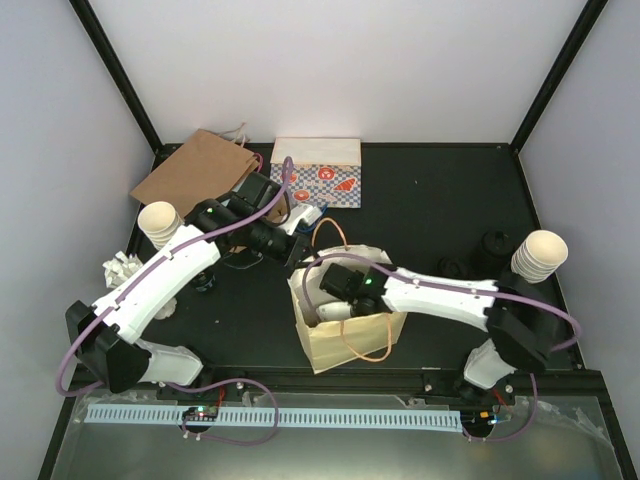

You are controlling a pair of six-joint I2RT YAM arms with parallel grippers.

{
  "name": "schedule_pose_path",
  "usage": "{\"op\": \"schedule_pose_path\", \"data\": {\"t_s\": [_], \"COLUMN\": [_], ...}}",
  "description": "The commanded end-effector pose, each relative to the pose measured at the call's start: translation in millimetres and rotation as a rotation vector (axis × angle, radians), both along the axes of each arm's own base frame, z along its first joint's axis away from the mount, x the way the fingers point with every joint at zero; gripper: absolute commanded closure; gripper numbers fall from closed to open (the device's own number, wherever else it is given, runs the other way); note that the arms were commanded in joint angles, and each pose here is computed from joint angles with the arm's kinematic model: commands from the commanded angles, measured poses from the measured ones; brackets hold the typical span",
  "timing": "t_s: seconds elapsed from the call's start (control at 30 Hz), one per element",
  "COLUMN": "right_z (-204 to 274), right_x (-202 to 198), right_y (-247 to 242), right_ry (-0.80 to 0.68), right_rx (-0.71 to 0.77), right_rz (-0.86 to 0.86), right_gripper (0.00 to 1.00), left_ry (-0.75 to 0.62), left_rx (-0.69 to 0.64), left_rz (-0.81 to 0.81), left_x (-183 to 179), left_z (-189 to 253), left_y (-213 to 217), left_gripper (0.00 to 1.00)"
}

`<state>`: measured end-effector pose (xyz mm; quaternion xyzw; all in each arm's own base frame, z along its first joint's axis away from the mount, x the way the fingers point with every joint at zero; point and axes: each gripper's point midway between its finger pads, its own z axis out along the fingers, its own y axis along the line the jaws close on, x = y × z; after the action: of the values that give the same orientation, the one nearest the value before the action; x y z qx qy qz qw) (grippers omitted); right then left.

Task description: Pack the takeout coffee

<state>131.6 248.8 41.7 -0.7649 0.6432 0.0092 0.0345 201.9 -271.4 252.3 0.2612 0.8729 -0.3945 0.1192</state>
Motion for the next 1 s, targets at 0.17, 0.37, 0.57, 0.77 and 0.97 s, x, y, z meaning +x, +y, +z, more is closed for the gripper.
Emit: {"op": "schedule_pose_path", "data": {"t_s": [0.17,0.37,0.57,0.77,0.97], "right_z": [65.1,13.6,-30.0,-35.5,23.1], "right_x": [0.0,-29.1,-16.5,1.8,16.4], "right_y": [16.8,-12.2,-12.5,1.1,20.0], "right_ry": [-0.032,0.1,0.071,-0.008,-0.112], "right_rx": [0.16,0.005,-0.077,-0.048,0.113], "right_rz": [0.008,0.024,-0.023,-0.054,-0.068], "right_gripper": [0.99,0.99,0.99,0.99,0.99], "left_ry": [-0.03,-0.037,-0.038,-0.042,-0.076], "left_rx": [-0.019,-0.018,-0.014,-0.016,-0.019], "left_rz": [-0.024,-0.026,-0.033,-0.042,-0.06], "left_x": [-6.4,-7.2,-7.4,-9.9,-11.6], "left_z": [10.4,12.4,12.4,13.6,19.0], "left_y": [-2.5,-2.6,-4.5,-5.8,-6.6], "left_gripper": [0.98,0.98,0.98,0.98,0.99]}}
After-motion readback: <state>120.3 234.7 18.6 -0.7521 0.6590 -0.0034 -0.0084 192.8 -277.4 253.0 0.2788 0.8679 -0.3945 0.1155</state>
